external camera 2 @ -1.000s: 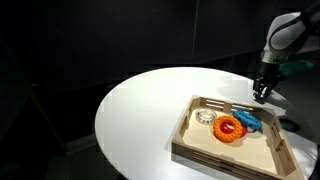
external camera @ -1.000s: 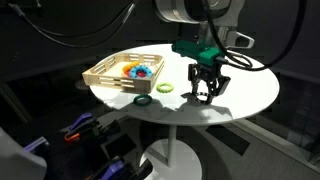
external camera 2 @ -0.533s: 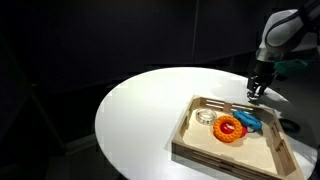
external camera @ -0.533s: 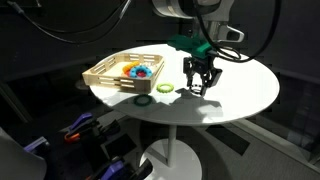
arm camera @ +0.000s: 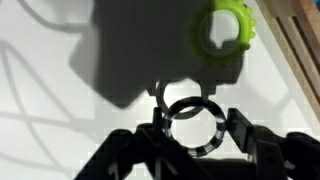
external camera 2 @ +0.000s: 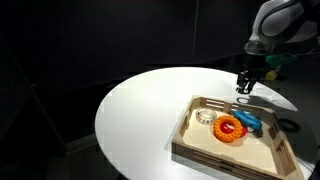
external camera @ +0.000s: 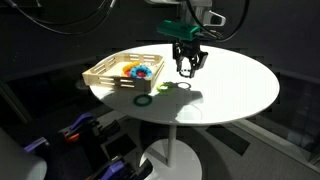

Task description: Put the transparent and stripped rings in the box, then remove the orange ring from the box and move the box behind

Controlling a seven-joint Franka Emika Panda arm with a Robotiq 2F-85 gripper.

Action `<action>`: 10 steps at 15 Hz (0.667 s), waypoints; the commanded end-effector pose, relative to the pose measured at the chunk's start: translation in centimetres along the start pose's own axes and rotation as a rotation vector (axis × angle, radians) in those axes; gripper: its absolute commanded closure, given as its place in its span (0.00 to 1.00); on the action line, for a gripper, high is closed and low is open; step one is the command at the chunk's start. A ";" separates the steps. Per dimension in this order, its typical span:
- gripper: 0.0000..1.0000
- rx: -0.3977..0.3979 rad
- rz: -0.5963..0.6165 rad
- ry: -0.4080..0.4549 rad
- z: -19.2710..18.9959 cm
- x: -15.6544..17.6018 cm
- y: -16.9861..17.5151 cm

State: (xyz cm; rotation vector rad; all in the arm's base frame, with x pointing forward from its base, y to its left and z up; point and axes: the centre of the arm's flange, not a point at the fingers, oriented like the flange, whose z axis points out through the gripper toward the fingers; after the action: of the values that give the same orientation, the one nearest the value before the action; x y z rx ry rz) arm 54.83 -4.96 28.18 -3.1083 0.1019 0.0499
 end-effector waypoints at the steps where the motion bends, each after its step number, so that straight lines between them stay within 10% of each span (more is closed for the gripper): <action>1: 0.59 0.016 -0.039 -0.017 -1.7 0.7 -2.7; 10: 0.59 0.036 -0.161 -0.037 -3.1 1.6 -9.0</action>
State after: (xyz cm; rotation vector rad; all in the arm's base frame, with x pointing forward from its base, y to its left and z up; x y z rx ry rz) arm 56.23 2.43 30.28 -3.0909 -0.1053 0.0882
